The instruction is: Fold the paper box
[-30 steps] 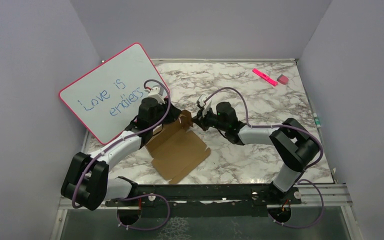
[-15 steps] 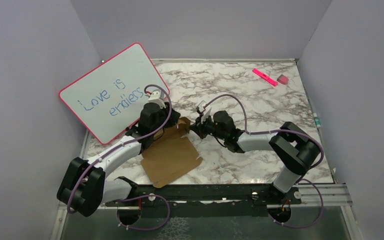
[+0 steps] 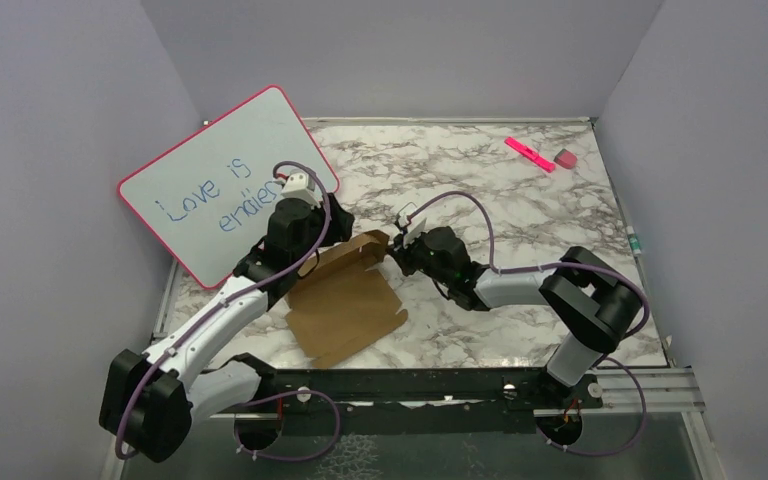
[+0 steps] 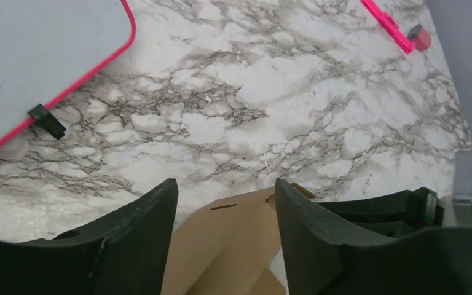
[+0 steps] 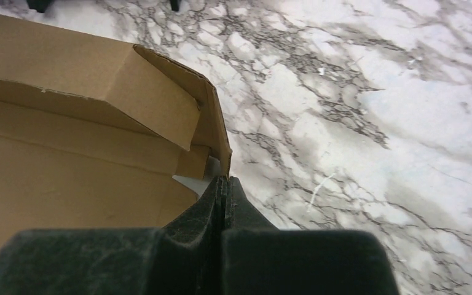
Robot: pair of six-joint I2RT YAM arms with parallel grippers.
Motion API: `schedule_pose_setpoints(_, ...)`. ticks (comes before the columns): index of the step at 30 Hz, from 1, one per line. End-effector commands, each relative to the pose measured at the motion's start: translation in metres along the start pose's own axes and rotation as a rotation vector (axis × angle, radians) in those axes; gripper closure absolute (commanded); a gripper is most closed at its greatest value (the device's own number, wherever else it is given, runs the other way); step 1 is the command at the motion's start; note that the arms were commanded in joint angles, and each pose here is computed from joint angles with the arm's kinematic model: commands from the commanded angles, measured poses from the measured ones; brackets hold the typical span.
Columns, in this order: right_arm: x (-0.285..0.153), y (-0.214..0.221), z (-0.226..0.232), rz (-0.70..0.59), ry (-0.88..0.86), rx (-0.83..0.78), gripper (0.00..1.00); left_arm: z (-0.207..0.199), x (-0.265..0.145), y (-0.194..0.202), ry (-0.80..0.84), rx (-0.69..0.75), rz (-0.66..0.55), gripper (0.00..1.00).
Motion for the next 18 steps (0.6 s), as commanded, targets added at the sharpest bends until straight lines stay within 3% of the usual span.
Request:
schedule_pose_setpoints(1,-0.006,-0.009,-0.025,0.012,0.132,-0.138,0.99,0.003,-0.021,-0.028,-0.111,0.023,-0.025,0.34)
schedule_pose_setpoints(11,-0.009,-0.007,-0.046,0.045,0.23,-0.223,0.99,0.062,-0.071,-0.043,-0.426,-0.03,-0.132,0.04)
schedule_pose_setpoints(18,-0.008,-0.005,-0.041,0.045,0.191,-0.237,0.99,0.068,-0.072,-0.073,-0.421,-0.053,-0.193,0.01)
Point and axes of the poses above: each gripper's point midway between its finger pads, its own x axis out along the fingers, its own z axis along the line the jaws close on, y = z × x, the point moved 2 cm from there along -x, back along the fingers, and after that the axes turned 6 degrees about -x, right-handed, at the moved point
